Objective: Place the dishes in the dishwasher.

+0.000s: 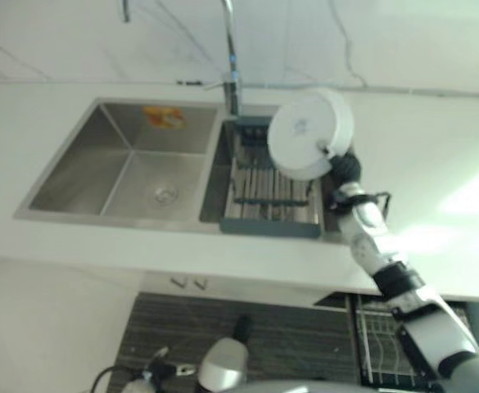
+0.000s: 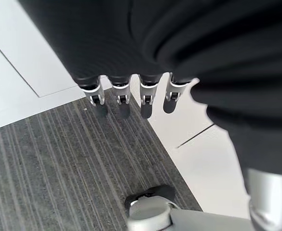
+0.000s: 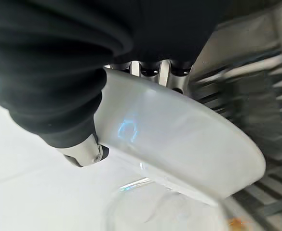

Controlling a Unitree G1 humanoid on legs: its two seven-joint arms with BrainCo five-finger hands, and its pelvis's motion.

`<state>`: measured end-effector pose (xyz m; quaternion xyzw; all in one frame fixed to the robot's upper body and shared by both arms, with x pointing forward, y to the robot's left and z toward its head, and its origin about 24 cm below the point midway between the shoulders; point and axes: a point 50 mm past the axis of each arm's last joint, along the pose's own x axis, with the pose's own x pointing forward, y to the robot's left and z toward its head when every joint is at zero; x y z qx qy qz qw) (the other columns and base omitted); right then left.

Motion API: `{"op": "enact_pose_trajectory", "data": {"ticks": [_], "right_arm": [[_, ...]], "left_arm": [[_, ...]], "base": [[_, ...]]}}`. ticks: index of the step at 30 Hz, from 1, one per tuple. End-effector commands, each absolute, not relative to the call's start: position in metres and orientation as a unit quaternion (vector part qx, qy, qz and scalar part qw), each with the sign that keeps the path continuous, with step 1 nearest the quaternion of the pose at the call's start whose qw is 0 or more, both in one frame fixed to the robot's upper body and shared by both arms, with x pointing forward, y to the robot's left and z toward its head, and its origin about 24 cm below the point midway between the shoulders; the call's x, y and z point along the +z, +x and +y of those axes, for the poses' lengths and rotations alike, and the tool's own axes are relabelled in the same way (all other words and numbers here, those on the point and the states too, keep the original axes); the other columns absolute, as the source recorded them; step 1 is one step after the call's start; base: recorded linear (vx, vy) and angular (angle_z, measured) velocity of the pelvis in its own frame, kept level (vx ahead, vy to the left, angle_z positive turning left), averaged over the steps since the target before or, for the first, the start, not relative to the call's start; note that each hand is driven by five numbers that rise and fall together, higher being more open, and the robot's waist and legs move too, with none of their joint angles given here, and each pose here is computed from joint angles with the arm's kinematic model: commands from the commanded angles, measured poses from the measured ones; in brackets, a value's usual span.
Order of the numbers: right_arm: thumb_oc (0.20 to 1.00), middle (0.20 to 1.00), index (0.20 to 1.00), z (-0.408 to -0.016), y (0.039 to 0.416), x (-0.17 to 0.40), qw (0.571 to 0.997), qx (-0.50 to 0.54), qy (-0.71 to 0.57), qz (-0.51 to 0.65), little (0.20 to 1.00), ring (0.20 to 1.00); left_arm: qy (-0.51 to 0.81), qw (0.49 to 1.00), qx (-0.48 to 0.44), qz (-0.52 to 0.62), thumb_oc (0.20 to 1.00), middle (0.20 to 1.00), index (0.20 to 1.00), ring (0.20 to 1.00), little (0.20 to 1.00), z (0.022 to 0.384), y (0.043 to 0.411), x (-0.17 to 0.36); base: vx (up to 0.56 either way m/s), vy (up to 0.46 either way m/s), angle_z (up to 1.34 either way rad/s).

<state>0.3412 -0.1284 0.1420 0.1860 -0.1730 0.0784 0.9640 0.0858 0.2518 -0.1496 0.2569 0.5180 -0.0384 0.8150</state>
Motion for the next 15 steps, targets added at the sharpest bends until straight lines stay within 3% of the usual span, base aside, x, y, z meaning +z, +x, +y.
{"op": "enact_pose_trajectory", "data": {"ticks": [1,15], "right_arm": [[0.2,0.2,0.2,-0.139,0.334,0.176,0.935,0.067,0.205,-0.281,0.2,0.2],[0.2,0.2,0.2,-0.161,0.292,0.198,0.87,0.113,0.317,-0.36,0.2,0.2]], "left_arm": [[0.297,0.801,-0.085,0.513,1.0,1.0,1.0,1.0,1.0,0.249,0.085,-0.152],[0.362,0.802,-0.172,0.443,1.0,1.0,1.0,1.0,1.0,0.212,0.135,-0.144]], "base": [[-0.04,-0.141,-0.25],[-0.04,-0.109,-0.42]]}}
